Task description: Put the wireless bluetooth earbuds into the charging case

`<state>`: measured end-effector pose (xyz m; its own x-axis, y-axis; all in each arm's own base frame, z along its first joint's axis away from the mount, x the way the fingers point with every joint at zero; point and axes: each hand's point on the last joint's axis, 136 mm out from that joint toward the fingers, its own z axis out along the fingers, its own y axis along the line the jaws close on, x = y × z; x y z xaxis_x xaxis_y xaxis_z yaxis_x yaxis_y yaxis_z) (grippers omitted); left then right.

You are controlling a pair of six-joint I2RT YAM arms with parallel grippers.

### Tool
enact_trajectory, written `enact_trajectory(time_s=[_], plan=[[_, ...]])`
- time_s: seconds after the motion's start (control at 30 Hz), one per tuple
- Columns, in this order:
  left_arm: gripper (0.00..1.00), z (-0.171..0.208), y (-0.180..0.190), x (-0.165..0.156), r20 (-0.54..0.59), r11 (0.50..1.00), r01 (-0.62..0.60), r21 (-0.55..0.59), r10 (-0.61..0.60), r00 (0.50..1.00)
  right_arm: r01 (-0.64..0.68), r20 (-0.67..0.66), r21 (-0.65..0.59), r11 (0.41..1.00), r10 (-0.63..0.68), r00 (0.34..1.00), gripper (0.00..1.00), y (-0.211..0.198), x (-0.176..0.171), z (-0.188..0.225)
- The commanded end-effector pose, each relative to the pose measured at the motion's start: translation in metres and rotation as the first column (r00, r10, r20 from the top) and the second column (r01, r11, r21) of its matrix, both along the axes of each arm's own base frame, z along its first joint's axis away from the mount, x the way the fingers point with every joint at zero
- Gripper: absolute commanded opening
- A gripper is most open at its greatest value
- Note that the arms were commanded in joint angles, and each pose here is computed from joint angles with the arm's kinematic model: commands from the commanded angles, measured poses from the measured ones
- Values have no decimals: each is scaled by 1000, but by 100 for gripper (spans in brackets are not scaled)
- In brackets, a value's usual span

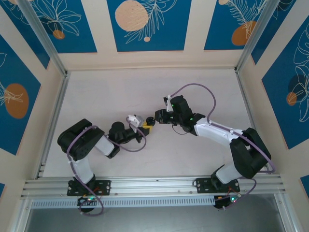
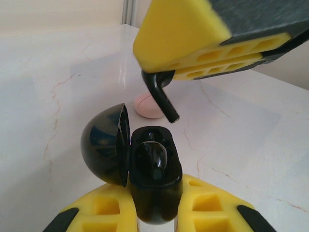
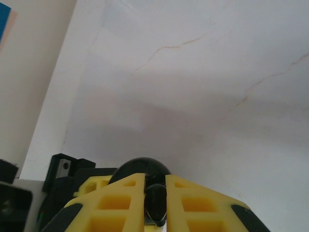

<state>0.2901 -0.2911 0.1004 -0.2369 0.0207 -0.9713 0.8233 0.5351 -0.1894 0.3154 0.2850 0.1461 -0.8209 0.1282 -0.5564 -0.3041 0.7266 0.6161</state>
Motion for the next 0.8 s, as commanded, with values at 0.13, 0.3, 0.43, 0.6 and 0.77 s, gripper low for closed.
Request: enact_trajectory(time_s=[0.13,0.3,0.43,0.6,0.77], plan=[[12,18,-9,1,18,998,18,-68,-17,1000,-38,79,39,998,35,996,15,6,-2,19],[12,25,-10,0,26,996,26,-80,-24,999,-50,77,46,998,47,996,15,11,-2,17],[12,29,-10,-1,30,996,28,-89,-25,999,-60,79,49,997,56,995,15,15,-1,17],[12,35,-9,0,36,995,23,-101,-20,999,-62,72,39,997,59,996,15,15,-1,11],[12,43,-9,0,50,993,23,-115,-18,999,-62,68,30,998,60,996,15,15,-1,7]])
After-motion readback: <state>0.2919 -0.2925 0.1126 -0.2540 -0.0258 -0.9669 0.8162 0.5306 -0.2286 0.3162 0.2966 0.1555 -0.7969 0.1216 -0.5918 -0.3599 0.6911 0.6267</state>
